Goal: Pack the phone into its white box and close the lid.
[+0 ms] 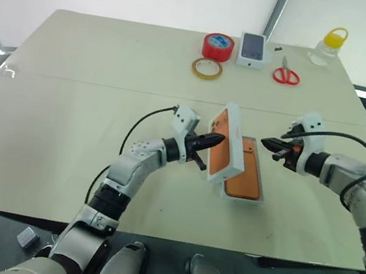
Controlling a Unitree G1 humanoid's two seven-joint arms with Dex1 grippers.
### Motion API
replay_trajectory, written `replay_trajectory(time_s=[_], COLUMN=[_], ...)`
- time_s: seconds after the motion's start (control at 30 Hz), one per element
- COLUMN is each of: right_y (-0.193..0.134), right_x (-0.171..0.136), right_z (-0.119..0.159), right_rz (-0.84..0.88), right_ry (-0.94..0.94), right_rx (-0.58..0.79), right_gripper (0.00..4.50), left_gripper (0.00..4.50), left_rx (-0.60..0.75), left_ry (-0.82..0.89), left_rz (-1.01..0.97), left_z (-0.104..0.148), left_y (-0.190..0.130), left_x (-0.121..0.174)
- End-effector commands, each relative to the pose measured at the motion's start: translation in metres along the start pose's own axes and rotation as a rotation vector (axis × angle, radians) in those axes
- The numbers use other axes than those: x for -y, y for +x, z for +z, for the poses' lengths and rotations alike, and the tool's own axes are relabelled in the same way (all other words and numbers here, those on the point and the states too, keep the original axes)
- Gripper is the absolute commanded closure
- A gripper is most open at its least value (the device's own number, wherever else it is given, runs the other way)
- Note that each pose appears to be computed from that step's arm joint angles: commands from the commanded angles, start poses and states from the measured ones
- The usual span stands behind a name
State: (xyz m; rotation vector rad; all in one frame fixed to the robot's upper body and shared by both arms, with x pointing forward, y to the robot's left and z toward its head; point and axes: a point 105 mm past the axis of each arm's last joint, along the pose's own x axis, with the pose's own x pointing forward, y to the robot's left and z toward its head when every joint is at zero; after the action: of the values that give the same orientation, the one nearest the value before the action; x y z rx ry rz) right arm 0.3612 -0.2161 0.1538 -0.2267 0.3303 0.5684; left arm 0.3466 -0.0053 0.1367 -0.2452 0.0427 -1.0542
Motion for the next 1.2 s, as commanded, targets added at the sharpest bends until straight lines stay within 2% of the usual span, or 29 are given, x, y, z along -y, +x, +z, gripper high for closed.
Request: replay_trajectory(time_s=[0.03,0.13,0.33,0.47,0.83,0.97,1.2], right_y=[-0.003,-0.001,0.006,0.002,-0.005,-0.003,-0.008], right_x=[0.022,0.026,0.025,0.03,0.027,0.019,0.008], right_z=[0.012,0.015,0.019,0.019,-0.003,-0.014,-0.012], right_rz=[-0.13,-0.156,-0.16,-0.179,-0.162,-0.144,-0.09], right_ry=[-0.112,-0.155,-0.175,-0.19,-0.252,-0.286,-0.311], right_rx=[0.064,0.079,0.092,0.089,0.007,-0.024,-0.021], right_gripper=[4.48,4.48,4.48,4.48,4.48,4.48,4.48], left_gripper=[4.5,4.5,4.5,4.5,4.5,4.5,4.5], left_rx=[0.061,0.06,0.024,0.036,0.081,-0.069,-0.11], left_ry=[0.026,0.012,0.017,-0.002,0.0,0.113,0.061], left_rz=[0.045,0.05,-0.038,-0.05,0.111,0.262,0.193], left_z=[0.02,0.018,0.003,0.003,0.026,0.002,-0.017], left_y=[-0.008,-0.004,0.033,0.028,-0.01,-0.021,-0.003], left_x=[-0.009,-0.01,0.015,0.017,-0.023,-0.053,-0.041])
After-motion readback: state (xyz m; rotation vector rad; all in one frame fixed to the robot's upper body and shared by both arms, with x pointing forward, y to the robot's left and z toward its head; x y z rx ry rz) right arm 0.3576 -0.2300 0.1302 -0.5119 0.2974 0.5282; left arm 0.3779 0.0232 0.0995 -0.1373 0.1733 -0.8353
